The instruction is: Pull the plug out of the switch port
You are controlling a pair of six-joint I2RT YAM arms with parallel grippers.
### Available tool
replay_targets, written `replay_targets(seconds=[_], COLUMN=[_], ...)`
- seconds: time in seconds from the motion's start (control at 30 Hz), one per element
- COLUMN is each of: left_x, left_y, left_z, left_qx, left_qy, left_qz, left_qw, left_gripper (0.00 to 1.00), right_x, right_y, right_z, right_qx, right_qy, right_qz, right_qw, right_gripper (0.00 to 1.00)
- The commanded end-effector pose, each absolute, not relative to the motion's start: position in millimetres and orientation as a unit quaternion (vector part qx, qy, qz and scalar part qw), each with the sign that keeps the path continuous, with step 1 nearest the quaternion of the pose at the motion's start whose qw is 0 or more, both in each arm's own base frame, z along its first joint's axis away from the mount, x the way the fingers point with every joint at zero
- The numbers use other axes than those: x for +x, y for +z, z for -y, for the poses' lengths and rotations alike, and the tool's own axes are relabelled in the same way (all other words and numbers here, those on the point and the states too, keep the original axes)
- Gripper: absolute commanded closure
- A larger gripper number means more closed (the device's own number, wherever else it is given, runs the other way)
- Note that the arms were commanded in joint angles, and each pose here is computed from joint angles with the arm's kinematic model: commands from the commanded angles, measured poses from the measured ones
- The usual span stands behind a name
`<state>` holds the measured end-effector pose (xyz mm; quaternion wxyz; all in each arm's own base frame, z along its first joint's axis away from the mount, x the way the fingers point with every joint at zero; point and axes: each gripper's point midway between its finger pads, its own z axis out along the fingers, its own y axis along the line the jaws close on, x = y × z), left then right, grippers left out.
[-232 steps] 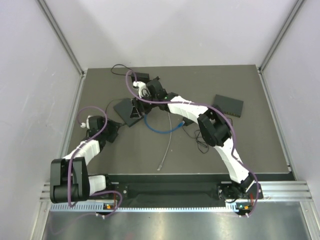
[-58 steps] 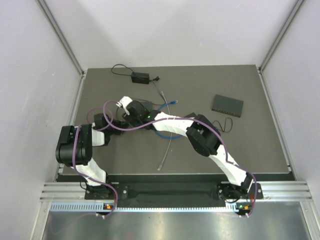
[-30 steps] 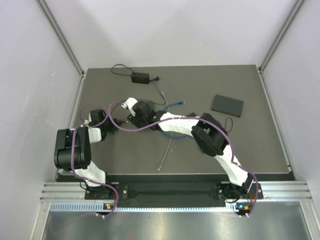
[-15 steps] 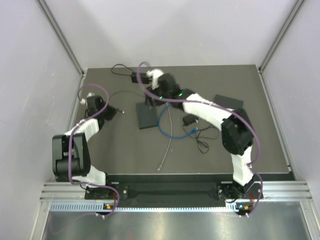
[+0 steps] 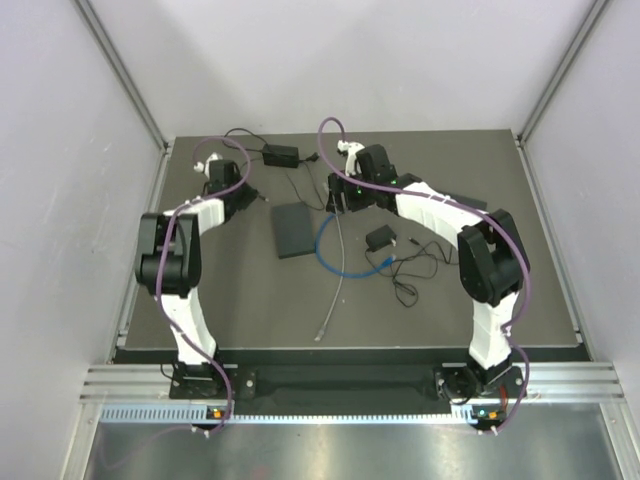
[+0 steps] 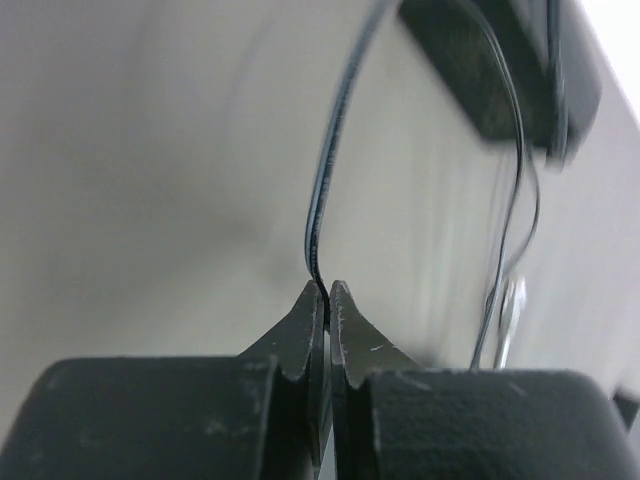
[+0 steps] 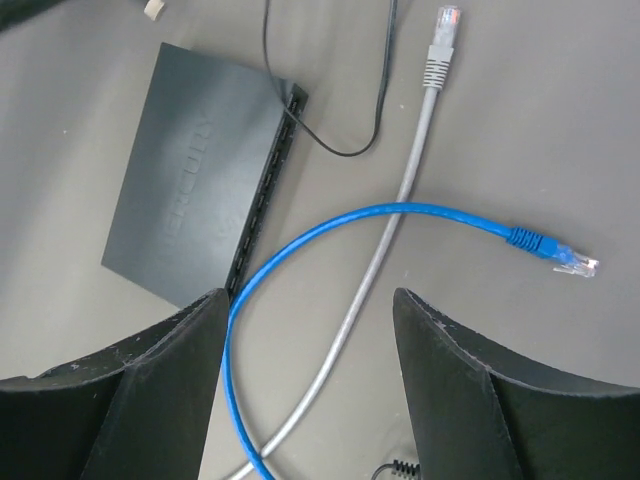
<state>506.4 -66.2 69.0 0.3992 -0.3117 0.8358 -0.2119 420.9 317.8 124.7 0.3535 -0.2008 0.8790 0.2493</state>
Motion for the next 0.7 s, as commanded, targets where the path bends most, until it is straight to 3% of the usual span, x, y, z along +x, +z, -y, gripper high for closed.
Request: replay_targets(seconds=[0.0,0.1,0.13,0.17,0.27,0.3,0.33,0.43,0.67], left_x=[560,593,606,608,613,610,608,600,551], left_y=[101,96,93,86,73,71,71,77,113], left_z=[60,64,67,71,76,78,72,74,76], left_qx=[-0.326,-0.330,-0.329,-0.331,-0.340,-0.338,-0.337,-0.318,-0.282], left_qy=[-0.221,-0.224,-0.228,-0.226,-0.226,-0.223,-0.200,-0.180,-0.139], left_qz=[-0.796,-0.796,-0.795,-0.801,-0.805,-0.808,-0.809,-0.817,-0.828], left_qw=[0.460,0.454,0.455,0.445,0.431,0.428,0.438,0.446,0.464], left_gripper=[1.00,0.99,0.95,0.81,0.59,0.42,0.34,0.26,0.27], right_x=[427,428,430,430,435,439,440,444,440], right_y=[146,139,138,135,126,122,120,114,109], right_z=[-322,-328,-331,-333,-345,-350,-354,-363,-385], right_qx=[-0.206,-0.206,-0.204,-0.203,-0.207,-0.208,-0.207,-0.214,-0.241], right_qy=[0.268,0.278,0.285,0.290,0.306,0.311,0.318,0.326,0.338], right_qz=[-0.863,-0.864,-0.863,-0.863,-0.863,-0.862,-0.861,-0.860,-0.851], right_qw=[0.375,0.365,0.365,0.361,0.346,0.342,0.339,0.331,0.322], right_gripper=[0.34,0.33,0.33,0.34,0.35,0.35,0.36,0.38,0.48])
